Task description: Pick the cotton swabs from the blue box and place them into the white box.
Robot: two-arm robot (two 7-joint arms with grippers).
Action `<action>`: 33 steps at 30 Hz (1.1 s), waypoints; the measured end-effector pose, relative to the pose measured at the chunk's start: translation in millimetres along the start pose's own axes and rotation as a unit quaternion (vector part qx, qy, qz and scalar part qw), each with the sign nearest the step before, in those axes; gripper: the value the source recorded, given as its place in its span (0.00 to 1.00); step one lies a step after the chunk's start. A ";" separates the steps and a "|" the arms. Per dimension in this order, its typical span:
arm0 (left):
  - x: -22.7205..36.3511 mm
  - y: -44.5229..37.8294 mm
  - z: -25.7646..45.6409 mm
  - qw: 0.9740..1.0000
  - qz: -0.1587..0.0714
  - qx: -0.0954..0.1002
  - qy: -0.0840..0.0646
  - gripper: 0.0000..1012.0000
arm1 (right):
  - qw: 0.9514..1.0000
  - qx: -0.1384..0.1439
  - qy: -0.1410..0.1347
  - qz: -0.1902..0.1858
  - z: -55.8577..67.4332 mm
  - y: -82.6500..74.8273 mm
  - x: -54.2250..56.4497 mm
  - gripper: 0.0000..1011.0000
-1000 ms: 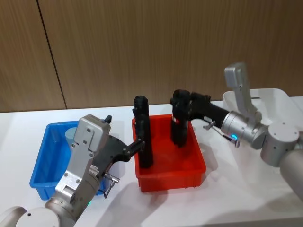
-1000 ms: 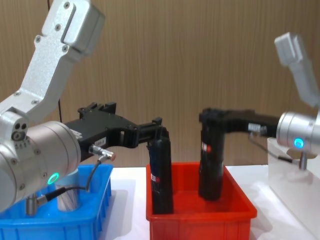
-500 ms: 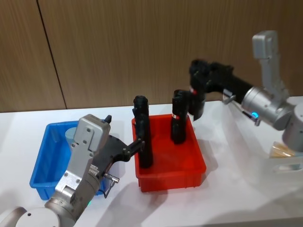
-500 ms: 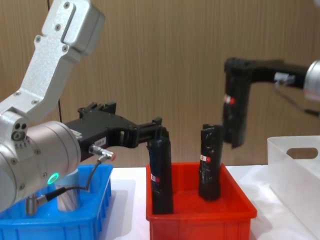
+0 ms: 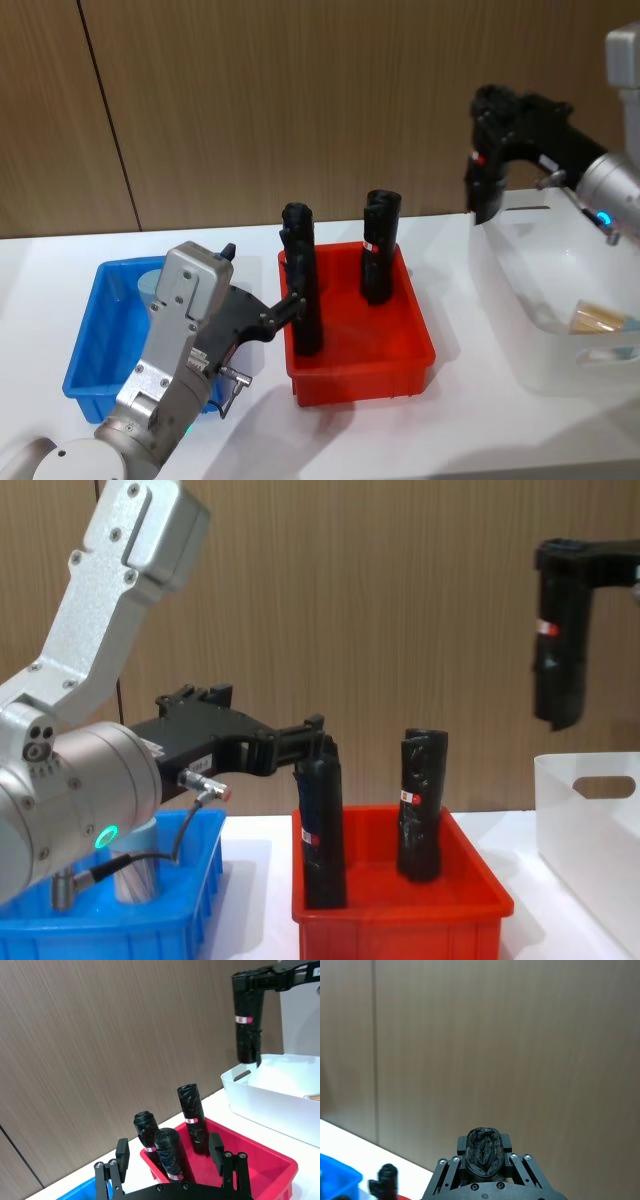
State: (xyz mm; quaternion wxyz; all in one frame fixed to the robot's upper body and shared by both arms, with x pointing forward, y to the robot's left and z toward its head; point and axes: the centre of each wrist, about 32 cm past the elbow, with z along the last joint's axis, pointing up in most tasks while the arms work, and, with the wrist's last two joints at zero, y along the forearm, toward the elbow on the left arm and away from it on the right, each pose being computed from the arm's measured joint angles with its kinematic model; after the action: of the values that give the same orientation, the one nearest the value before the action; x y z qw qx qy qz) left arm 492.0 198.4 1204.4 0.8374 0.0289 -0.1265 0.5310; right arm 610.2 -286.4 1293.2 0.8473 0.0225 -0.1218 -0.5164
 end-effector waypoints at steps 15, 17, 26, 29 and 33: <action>0.0 0.0 0.0 1.000 0.000 0.000 0.000 0.99 | 0.995 -0.047 -0.010 -0.082 -10.9 -23.1 22.3 0.36; 0.0 0.0 0.0 1.000 0.000 0.000 0.000 0.99 | 0.995 -0.051 -0.008 -0.086 -14.1 -23.7 24.2 0.36; 0.0 0.0 0.0 1.000 0.000 0.000 0.000 0.99 | 0.992 -0.069 0.003 -0.101 -34.2 -23.1 34.2 0.36; 0.0 0.0 0.0 1.000 0.000 0.000 0.000 0.99 | 0.992 -0.075 0.008 -0.104 -41.3 -22.4 36.3 0.36; 0.0 0.0 0.0 1.000 0.000 0.000 0.000 0.99 | 0.991 -0.083 0.013 -0.107 -49.3 -21.4 38.6 0.36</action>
State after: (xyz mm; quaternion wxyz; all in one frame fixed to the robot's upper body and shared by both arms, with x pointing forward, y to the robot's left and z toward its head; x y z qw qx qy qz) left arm 492.0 198.4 1204.4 0.8373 0.0289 -0.1265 0.5311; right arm 619.8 -334.7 1248.9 0.7878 -0.0278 -0.0642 -0.6120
